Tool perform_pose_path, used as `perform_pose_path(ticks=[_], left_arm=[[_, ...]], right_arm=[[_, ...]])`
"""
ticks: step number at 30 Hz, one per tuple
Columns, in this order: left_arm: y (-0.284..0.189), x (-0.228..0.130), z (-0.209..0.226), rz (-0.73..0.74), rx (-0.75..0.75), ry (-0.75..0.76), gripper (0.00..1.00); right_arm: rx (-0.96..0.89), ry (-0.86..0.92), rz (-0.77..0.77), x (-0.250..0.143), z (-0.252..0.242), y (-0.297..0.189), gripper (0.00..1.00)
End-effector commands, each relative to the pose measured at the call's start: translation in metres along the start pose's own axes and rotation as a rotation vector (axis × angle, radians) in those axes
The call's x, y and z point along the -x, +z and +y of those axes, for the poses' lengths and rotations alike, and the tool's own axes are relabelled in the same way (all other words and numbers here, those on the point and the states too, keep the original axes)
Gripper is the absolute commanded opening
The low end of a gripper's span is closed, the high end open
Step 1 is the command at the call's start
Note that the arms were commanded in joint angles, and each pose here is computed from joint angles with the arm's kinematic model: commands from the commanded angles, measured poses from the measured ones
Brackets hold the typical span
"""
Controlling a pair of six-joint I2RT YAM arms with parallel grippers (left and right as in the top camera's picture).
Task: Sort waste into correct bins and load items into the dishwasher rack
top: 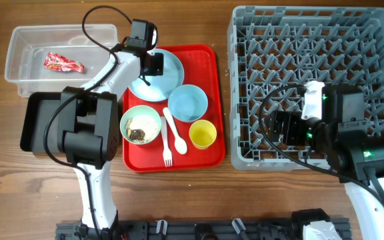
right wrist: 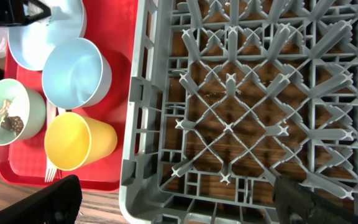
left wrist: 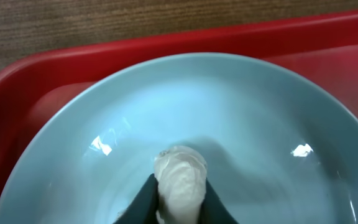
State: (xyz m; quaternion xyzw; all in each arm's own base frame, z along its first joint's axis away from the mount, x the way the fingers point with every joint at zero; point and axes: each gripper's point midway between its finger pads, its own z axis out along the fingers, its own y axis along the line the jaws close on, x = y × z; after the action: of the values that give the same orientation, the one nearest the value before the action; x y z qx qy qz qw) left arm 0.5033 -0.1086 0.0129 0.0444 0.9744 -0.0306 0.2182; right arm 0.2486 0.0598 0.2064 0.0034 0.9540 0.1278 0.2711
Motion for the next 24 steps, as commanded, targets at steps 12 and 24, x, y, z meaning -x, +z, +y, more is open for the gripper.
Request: perform_pose_path(ticks=[12, 24], left_arm=[[-0.157, 0.05, 0.093, -0.24, 0.056, -0.294, 0.11], [-0.21, 0.011, 0.104, -0.16, 0.065, -0.394, 0.63]], right_arm=[[-0.01, 0.009, -0.004, 0.002, -0.002, -0.003, 1.0], [-0.012, 0.011, 0.003, 0.0, -0.002, -0.003, 1.0]])
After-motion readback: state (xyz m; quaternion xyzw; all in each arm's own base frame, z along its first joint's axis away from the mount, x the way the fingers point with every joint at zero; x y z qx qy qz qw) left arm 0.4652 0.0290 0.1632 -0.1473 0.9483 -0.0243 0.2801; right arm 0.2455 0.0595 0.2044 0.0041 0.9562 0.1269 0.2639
